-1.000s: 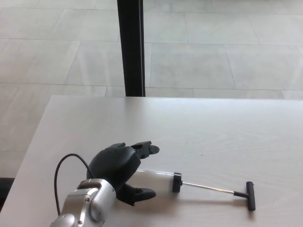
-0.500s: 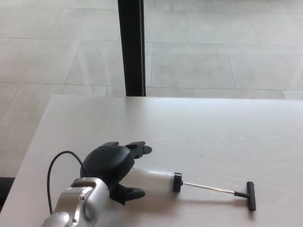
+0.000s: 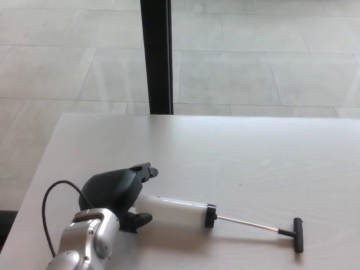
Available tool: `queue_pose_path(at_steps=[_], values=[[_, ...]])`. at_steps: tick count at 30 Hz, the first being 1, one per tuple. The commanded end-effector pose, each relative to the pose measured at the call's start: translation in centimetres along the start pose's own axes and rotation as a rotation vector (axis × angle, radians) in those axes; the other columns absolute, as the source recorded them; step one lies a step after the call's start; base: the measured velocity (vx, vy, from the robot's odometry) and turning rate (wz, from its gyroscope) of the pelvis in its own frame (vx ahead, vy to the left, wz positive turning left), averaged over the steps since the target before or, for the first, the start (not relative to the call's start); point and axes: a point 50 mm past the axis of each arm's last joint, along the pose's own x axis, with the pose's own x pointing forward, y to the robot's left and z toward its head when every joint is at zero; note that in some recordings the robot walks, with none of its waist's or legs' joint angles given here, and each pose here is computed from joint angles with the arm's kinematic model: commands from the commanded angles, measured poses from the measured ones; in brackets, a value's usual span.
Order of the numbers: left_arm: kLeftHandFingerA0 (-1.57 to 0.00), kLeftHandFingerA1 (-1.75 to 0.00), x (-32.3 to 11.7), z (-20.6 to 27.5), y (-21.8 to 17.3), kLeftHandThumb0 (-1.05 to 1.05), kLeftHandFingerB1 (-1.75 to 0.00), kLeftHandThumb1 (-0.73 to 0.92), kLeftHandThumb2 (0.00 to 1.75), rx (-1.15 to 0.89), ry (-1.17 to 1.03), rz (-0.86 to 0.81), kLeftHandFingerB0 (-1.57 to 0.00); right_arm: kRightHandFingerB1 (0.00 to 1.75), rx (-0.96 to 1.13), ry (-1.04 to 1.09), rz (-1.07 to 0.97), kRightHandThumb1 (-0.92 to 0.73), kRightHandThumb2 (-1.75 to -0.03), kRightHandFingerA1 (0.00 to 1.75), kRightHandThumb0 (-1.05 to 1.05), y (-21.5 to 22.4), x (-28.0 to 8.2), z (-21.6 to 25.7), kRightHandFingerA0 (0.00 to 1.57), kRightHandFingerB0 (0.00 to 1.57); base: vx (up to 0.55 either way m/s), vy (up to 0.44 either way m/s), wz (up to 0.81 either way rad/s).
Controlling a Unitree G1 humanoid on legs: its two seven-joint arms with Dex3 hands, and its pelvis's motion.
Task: The robot uses its left hand to lift the air pump kept on the middle of the desk and use the right hand to compress the handle
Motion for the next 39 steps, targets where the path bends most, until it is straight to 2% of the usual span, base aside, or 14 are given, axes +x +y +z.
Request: queue_pose_path(at_steps=[1, 2, 5, 6, 8, 9, 15, 18, 25, 26, 36, 37, 38, 39], values=[[-0.50, -0.81, 0.4, 0.7, 0.1, -0.39, -0.48, 0.50, 0.81, -0.025, 0.027, 0.020, -0.34, 0.31, 0.030, -0.041, -0.008, -0.88, -0.67, 0.38, -0.70, 0.0, 0.1, 0.5, 0.23, 0.32, 0.00, 0.000, 0.00], [-0.46, -0.92, 0.5, 1.0, 0.0, -0.32, -0.35, 0.63, 0.58, -0.026, 0.023, 0.020, -0.41, 0.31, 0.030, -0.032, -0.014, -0.88, -0.67, 0.37, -0.69, 0.0, 0.2, 0.5, 0.23, 0.32, 0.00, 0.000, 0.00], [-0.45, -0.89, 0.7, 1.7, -0.1, -0.35, -0.35, 0.62, 0.57, -0.028, 0.018, 0.017, -0.42, 0.30, 0.025, -0.033, -0.010, -0.88, -0.67, 0.36, -0.68, -0.1, 0.2, 0.5, 0.23, 0.31, 0.00, 0.000, 0.00], [-0.44, -0.79, 0.9, 2.3, 0.0, -0.45, -0.48, 0.49, 0.82, -0.005, 0.006, 0.010, -0.32, 0.30, 0.026, -0.027, -0.014, -0.89, -0.67, 0.35, -0.68, -0.1, 0.3, 0.5, 0.22, 0.28, 0.00, 0.000, 0.00], [-0.42, -0.77, 1.1, 2.6, 0.1, -0.46, -0.48, 0.49, 0.82, 0.005, 0.003, 0.003, -0.31, 0.30, 0.027, -0.027, -0.015, -0.88, -0.67, 0.37, -0.69, -0.1, 0.3, 0.6, 0.24, 0.28, 0.00, 0.000, 0.00], [-0.38, -0.81, 1.1, 2.9, 0.0, -0.40, -0.33, 0.62, 0.58, 0.018, -0.003, -0.007, -0.37, 0.29, 0.029, -0.030, -0.016, -0.89, -0.67, 0.37, -0.65, 0.0, 0.3, 0.6, 0.23, 0.27, 0.00, 0.000, 0.00], [-0.28, -0.74, 1.1, 4.5, -0.7, -0.47, -0.33, 0.61, 0.58, 0.183, -0.107, -0.084, -0.33, 0.30, 0.031, -0.036, -0.008, -0.89, -0.67, 0.34, -0.67, 0.2, 0.5, 0.8, 0.22, 0.28, 0.00, 0.000, 0.00], [-0.32, -0.69, 0.9, 4.5, -1.0, -0.47, -0.33, 0.57, 0.57, 0.248, -0.137, -0.107, -0.35, 0.30, 0.018, -0.040, -0.008, -0.89, -0.67, 0.34, -0.69, 0.5, 0.6, 1.0, 0.23, 0.28, 0.00, 0.000, 0.00], [-0.30, -0.75, 0.9, 2.9, -0.9, -0.47, -0.33, 0.56, 0.57, 0.426, -0.114, -0.202, -0.32, 0.30, 0.060, -0.064, -0.037, -0.87, -0.67, 0.39, -0.68, 0.6, 0.8, 1.6, 0.27, 0.31, 0.00, 0.000, 0.00], [-0.31, -0.68, 0.9, 2.8, -0.8, -0.48, -0.33, 0.55, 0.57, 0.438, -0.115, -0.201, -0.32, 0.30, 0.059, -0.067, -0.037, -0.88, -0.67, 0.39, -0.70, 0.6, 0.8, 1.6, 0.26, 0.31, 0.00, 0.000, 0.00], [-0.25, -0.63, 1.3, 0.4, 0.7, -0.47, -0.31, 0.54, 0.57, 0.459, 0.037, -0.290, -0.27, 0.30, 0.124, -0.084, -0.050, -0.89, -0.68, 0.36, -0.66, 0.3, 0.9, 1.9, 0.22, 0.30, 0.00, 0.000, 0.00], [-0.31, -0.65, 1.4, 0.2, 0.8, -0.49, -0.31, 0.56, 0.57, 0.442, 0.047, -0.288, -0.27, 0.31, 0.123, -0.084, -0.055, -0.89, -0.68, 0.38, -0.66, 0.3, 0.9, 2.0, 0.24, 0.31, 0.00, 0.000, 0.00], [-0.47, -0.83, 1.5, 0.2, 1.0, -0.50, -0.33, 0.56, 0.57, 0.442, 0.042, -0.278, -0.27, 0.31, 0.126, -0.090, -0.058, -0.89, -0.67, 0.46, -0.65, 0.3, 0.9, 2.1, 0.26, 0.32, 0.00, 0.000, 0.00], [-0.63, -1.25, 1.7, 0.2, 1.1, -0.45, -0.36, 0.55, 0.57, 0.427, 0.028, -0.257, -0.30, 0.31, 0.122, -0.101, -0.061, -0.90, -0.67, 0.44, -0.66, 0.3, 0.9, 2.2, 0.27, 0.33, 0.00, 0.000, 0.00]])
